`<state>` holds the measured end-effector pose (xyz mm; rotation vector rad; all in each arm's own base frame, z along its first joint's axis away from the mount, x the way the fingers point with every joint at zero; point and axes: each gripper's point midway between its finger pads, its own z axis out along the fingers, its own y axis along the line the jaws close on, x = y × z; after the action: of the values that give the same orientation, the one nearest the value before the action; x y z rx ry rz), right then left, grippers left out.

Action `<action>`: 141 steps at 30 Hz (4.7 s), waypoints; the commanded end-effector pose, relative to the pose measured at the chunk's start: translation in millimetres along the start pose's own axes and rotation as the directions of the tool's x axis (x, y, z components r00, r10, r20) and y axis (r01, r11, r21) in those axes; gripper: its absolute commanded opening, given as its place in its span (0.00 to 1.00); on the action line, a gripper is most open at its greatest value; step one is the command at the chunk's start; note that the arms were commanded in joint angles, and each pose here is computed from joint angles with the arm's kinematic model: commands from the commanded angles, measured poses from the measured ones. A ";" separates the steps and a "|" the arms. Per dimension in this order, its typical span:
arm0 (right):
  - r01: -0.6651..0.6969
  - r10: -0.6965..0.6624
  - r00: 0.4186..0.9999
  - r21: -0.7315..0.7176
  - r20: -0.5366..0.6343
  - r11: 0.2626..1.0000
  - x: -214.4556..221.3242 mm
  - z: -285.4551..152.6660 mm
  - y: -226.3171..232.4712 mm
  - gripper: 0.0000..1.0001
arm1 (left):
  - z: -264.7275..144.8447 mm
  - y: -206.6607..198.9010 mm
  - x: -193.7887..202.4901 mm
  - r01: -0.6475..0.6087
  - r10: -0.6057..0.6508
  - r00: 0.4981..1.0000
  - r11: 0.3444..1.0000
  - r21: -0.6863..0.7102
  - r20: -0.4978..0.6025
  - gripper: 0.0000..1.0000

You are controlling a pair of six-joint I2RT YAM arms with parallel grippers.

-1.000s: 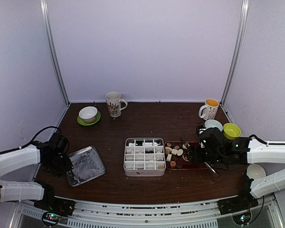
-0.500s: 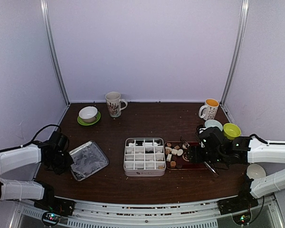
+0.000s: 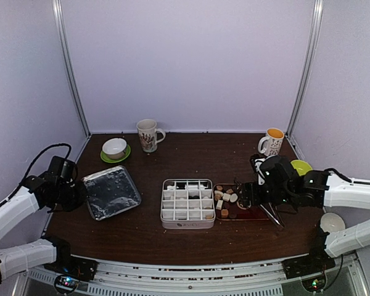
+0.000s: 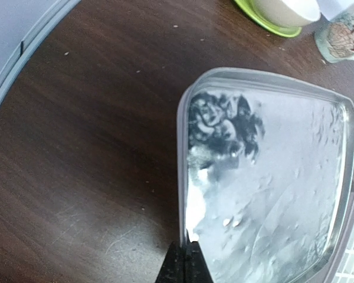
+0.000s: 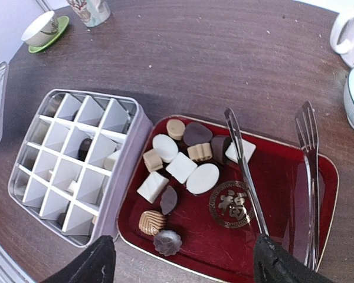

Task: Pack the chocolate
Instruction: Pick up the box lid from the corner of the board, then pass from the left arm to the right

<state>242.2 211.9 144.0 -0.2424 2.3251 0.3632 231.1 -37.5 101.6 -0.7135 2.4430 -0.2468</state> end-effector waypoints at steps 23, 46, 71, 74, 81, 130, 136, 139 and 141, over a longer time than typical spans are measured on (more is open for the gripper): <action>0.415 -0.294 0.861 -0.239 0.416 0.878 -105.3 -100.3 68.5 0.99 | -81.2 -185.8 -9.2 -0.290 0.368 0.929 0.643 0.708 0.046 0.00; 0.942 -0.797 -0.177 0.334 0.578 0.033 -58.5 -124.5 159.5 0.98 | -70.2 -227.3 54.5 -0.226 0.599 0.753 0.623 0.748 -0.272 0.00; 0.942 -0.786 -0.240 0.332 0.569 -0.048 -24.4 -122.5 186.9 0.98 | -77.3 -254.8 96.1 -0.193 0.683 0.653 0.568 0.800 -0.327 0.00; 0.931 -0.794 -0.265 0.358 0.548 -0.064 -26.2 -123.1 185.4 1.00 | -75.9 -253.5 98.2 -0.192 0.684 0.649 0.571 0.798 -0.333 0.00; 0.911 -0.803 -0.323 0.395 0.500 -0.121 -25.2 -124.2 182.5 1.00 | -68.6 -250.0 95.4 -0.226 0.676 0.656 0.601 0.766 -0.337 0.00; 0.878 -0.814 -0.460 0.318 0.355 -0.358 12.6 -82.7 219.7 0.01 | -63.4 -245.5 87.8 -0.334 0.683 0.669 0.630 0.701 -0.295 0.14; 0.903 -0.836 -0.395 0.327 0.381 -0.278 1.8 -90.4 221.5 0.00 | -100.5 -247.5 45.3 -0.405 0.628 0.774 0.595 0.694 -0.087 0.66; 0.918 -0.833 -0.351 0.331 0.427 -0.218 -5.1 -100.9 224.8 0.00 | -112.1 -235.8 23.3 -0.424 0.594 0.804 0.613 0.667 -0.034 0.73; 0.927 -0.833 -0.322 0.330 0.450 -0.180 -9.6 -106.3 225.1 0.01 | -123.7 -226.0 6.9 -0.453 0.572 0.820 0.618 0.642 0.029 0.77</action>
<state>116.8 387.7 223.5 -1.8896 0.7351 -0.3306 238.8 -257.4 247.3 0.3972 2.4935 -0.9858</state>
